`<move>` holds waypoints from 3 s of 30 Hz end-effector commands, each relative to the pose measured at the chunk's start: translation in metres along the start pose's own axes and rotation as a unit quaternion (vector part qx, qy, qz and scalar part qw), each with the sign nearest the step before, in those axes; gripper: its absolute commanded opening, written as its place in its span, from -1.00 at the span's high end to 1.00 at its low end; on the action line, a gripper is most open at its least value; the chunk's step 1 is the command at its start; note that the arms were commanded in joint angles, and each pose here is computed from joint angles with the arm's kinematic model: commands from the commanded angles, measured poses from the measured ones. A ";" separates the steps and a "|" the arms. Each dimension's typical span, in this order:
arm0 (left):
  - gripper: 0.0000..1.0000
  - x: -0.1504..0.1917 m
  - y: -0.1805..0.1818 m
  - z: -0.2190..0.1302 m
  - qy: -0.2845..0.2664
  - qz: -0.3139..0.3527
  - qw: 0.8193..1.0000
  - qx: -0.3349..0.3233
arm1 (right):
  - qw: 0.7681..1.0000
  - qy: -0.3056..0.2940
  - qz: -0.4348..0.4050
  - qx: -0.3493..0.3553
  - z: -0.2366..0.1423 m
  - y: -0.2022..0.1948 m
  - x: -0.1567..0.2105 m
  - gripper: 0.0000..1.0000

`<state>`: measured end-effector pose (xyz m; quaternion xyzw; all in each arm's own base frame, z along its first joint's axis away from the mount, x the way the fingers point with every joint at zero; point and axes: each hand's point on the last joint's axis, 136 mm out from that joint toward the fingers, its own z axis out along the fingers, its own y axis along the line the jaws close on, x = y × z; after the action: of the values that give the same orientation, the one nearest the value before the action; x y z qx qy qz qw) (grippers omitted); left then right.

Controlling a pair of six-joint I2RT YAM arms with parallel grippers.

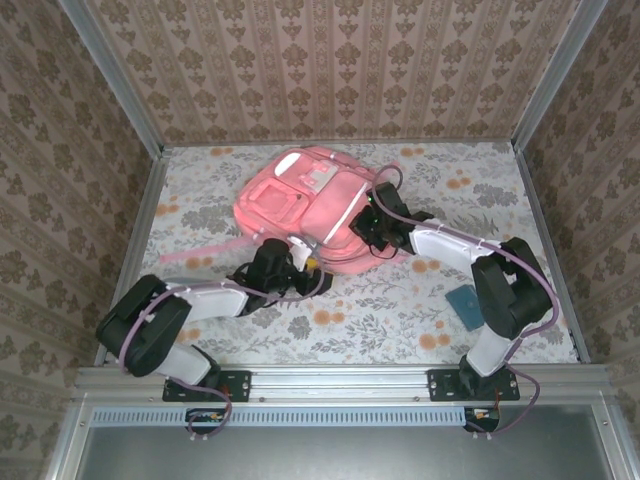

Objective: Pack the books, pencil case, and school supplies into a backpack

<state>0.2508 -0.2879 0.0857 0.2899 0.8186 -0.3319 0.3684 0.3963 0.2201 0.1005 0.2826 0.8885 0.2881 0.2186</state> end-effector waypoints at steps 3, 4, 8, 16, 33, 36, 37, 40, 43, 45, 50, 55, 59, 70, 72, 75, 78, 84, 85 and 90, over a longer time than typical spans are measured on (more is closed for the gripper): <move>-0.61 -0.017 0.040 -0.030 -0.022 -0.115 0.986 -0.116 | 0.996 -0.026 -0.084 0.025 -0.025 -0.008 -0.033 0.17; -0.61 -0.015 0.049 -0.036 -0.023 -0.143 0.980 -0.135 | 0.994 -0.028 -0.101 0.025 -0.031 -0.007 -0.035 0.03; -0.60 -0.005 0.071 -0.049 -0.024 -0.252 0.952 -0.171 | 0.987 -0.029 -0.155 0.026 -0.060 -0.003 -0.032 -0.39; -0.43 -0.001 0.065 -0.040 -0.024 -0.412 0.900 -0.142 | 0.968 -0.030 -0.241 0.064 -0.098 -0.023 0.009 -0.59; 0.04 -0.011 0.061 0.000 -0.074 -0.533 0.839 -0.078 | 0.964 0.014 -0.264 0.041 -0.076 -0.019 0.097 -0.30; 0.21 -0.021 0.056 0.009 -0.084 -0.534 0.840 -0.047 | 0.964 0.017 -0.263 0.038 -0.074 -0.019 0.102 -0.25; 0.29 -0.023 0.054 0.011 -0.087 -0.533 0.841 -0.038 | 0.964 0.017 -0.263 0.037 -0.074 -0.018 0.102 -0.24; 0.47 -0.027 0.053 0.016 -0.089 -0.526 0.845 -0.030 | 0.962 0.013 -0.271 0.035 -0.073 -0.017 0.104 -0.21; 0.65 -0.032 0.050 0.017 -0.090 -0.512 0.854 -0.026 | 0.954 0.012 -0.295 0.055 -0.064 -0.023 0.107 -0.17; 0.72 -0.037 0.045 0.017 -0.087 -0.507 0.857 -0.018 | 0.947 0.015 -0.314 0.070 -0.061 -0.024 0.110 -0.12; 0.74 -0.037 0.036 0.016 -0.066 -0.502 0.862 -0.013 | 0.931 0.007 -0.347 0.116 -0.052 -0.024 0.123 -0.06; 0.74 -0.037 0.032 0.015 -0.063 -0.499 0.864 -0.006 | 0.927 0.009 -0.350 0.135 -0.034 -0.025 0.128 0.03; 0.75 -0.035 0.031 0.014 -0.060 -0.499 0.864 -0.008 | 0.926 -0.021 -0.343 0.156 -0.025 -0.027 0.118 0.12; 0.76 -0.034 0.029 0.014 -0.059 -0.500 0.864 -0.007 | 0.922 -0.030 -0.361 0.140 0.006 -0.010 0.118 0.33; 0.77 -0.035 0.029 0.015 -0.058 -0.501 0.864 -0.006 | 0.920 -0.037 -0.361 0.149 0.008 -0.011 0.114 0.37; 0.77 -0.036 0.029 0.014 -0.059 -0.501 0.863 -0.005 | 0.917 -0.049 -0.362 0.159 0.010 -0.012 0.109 0.42; 0.78 -0.035 0.029 0.015 -0.057 -0.502 0.863 -0.006 | 0.914 -0.053 -0.366 0.170 0.013 -0.014 0.106 0.48; 0.82 -0.034 0.032 0.013 -0.057 -0.501 0.863 -0.018 | 0.908 -0.062 -0.366 0.194 0.006 -0.022 0.100 0.79; 0.83 -0.032 0.034 0.013 -0.055 -0.500 0.864 -0.025 | 0.906 -0.065 -0.367 0.201 0.003 -0.025 0.098 0.84; 0.96 -0.022 0.048 0.009 -0.046 -0.496 0.865 -0.063 | 0.896 -0.066 -0.376 0.228 -0.018 -0.043 0.091 0.93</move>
<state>0.2939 -0.2720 0.0663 -0.2124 0.8564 -0.4333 0.1838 0.3080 0.2716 0.0532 -0.0130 0.9568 0.0026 0.2905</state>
